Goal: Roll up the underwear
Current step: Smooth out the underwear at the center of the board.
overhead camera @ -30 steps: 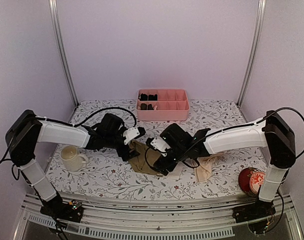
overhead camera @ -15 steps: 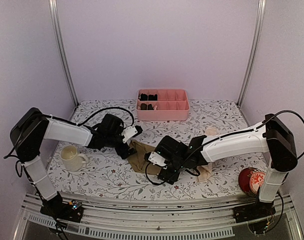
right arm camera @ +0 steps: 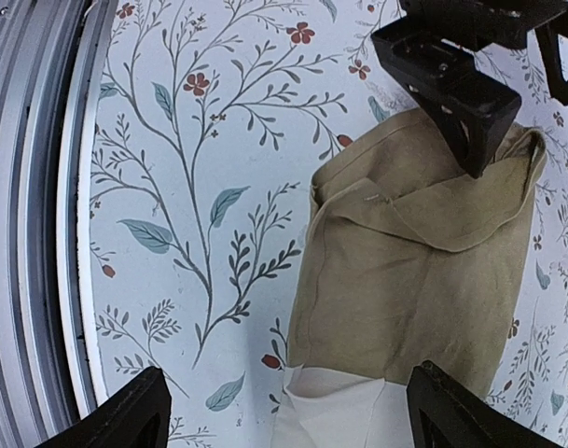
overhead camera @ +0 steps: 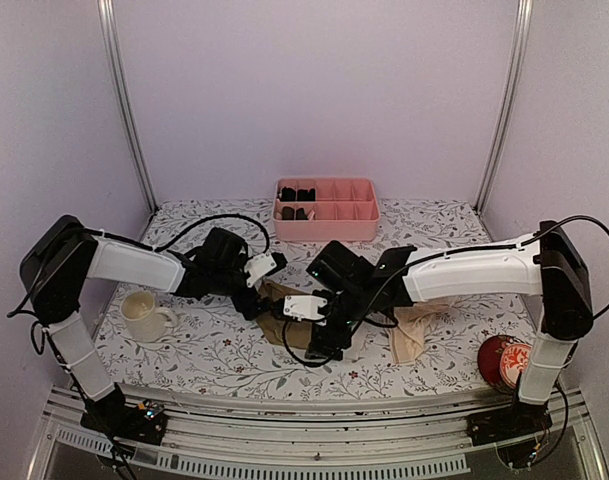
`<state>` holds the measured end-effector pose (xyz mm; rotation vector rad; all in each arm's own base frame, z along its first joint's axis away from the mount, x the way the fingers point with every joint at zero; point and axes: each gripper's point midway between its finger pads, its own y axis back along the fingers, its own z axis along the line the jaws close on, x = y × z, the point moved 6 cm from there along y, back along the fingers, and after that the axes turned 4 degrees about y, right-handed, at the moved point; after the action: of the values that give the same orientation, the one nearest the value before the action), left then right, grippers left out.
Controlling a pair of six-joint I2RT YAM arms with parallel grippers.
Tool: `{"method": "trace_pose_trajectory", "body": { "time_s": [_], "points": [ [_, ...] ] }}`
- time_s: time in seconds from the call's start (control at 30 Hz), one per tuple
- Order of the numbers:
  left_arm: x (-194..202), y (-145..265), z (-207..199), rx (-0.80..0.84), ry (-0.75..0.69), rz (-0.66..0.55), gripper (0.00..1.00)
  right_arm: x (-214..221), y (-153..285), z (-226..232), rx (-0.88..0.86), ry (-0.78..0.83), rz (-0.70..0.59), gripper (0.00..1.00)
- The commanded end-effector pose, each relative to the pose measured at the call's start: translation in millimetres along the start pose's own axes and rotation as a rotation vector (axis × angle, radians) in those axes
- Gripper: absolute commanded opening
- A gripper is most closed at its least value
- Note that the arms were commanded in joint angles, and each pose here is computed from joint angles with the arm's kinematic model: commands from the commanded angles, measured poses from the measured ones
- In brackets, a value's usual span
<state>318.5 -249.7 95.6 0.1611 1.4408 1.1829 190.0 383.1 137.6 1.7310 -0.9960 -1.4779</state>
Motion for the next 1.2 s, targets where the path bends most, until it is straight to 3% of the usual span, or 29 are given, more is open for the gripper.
{"method": "trace_pose_trajectory", "body": {
  "time_s": [0.0,0.13,0.47,0.9,1.17],
  "points": [
    [-18.1,12.7,-0.8,0.055,0.018,-0.075,0.99,2.6,-15.1,3.1,-0.112,0.055,0.019,0.9],
    [-22.4,10.5,-9.6,0.093,0.006,-0.071,0.98,9.3,-25.5,5.8,-0.153,0.037,0.069,0.89],
    [-8.7,-12.8,-52.0,0.192,-0.12,0.074,0.98,28.5,-28.2,18.9,-0.216,-0.047,0.148,0.81],
    [6.6,-26.3,-61.5,0.2,-0.151,0.158,0.98,36.8,-35.6,32.4,-0.229,-0.049,0.213,0.78],
    [9.6,-29.6,-57.8,0.17,-0.148,0.172,0.98,44.5,-32.2,49.6,-0.251,-0.059,0.33,0.64]
  ]
}}
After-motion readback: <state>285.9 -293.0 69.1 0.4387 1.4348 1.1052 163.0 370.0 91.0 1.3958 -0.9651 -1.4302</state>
